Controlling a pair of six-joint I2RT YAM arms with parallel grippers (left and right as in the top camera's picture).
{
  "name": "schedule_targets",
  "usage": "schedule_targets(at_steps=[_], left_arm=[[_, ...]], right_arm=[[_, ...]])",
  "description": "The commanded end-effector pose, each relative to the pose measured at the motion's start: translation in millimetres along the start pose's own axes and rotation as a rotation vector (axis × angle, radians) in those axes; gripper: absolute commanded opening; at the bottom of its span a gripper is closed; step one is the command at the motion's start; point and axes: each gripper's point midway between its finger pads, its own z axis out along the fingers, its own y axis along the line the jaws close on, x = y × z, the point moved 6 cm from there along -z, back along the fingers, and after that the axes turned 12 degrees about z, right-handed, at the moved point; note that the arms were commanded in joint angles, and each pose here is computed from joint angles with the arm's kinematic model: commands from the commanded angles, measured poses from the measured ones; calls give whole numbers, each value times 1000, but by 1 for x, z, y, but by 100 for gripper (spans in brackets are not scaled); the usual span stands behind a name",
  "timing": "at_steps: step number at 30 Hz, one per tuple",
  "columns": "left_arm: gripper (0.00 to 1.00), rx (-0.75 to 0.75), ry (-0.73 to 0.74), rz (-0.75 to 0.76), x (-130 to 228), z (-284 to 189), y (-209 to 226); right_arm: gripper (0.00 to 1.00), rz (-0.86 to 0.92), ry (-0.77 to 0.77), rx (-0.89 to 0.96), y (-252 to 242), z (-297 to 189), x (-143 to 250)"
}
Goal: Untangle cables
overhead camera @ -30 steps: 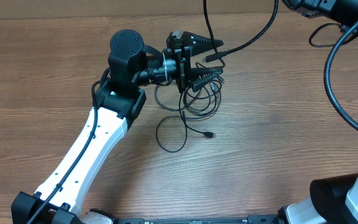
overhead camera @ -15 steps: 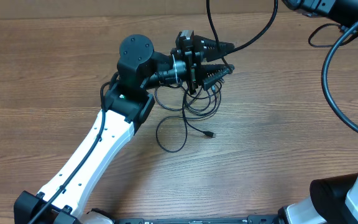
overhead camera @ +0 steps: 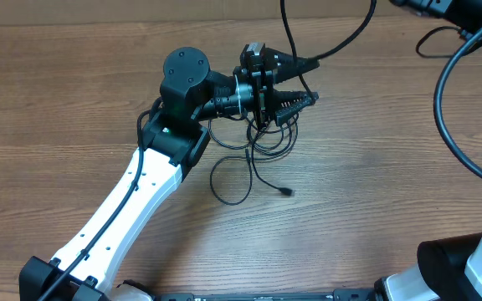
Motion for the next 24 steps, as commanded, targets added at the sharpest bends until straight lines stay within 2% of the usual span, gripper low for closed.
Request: schedule_targets(at_steps=[1, 4, 8, 16, 24], left_arm=[[55, 2, 30, 16, 4, 3, -2], [57, 31, 39, 56, 7, 3, -9], [53, 66, 27, 95, 7, 2, -16], [54, 71, 16, 95, 6, 2, -17], [24, 80, -11, 94, 3, 2, -18]], right_arm=[[4, -67, -64, 2, 6, -2, -6], [4, -117, -83, 18, 2, 0, -9], [4, -82, -15, 12, -9, 7, -6], [4, -16, 6, 24, -24, 19, -9], [4, -20, 64, -23, -12, 35, 11]])
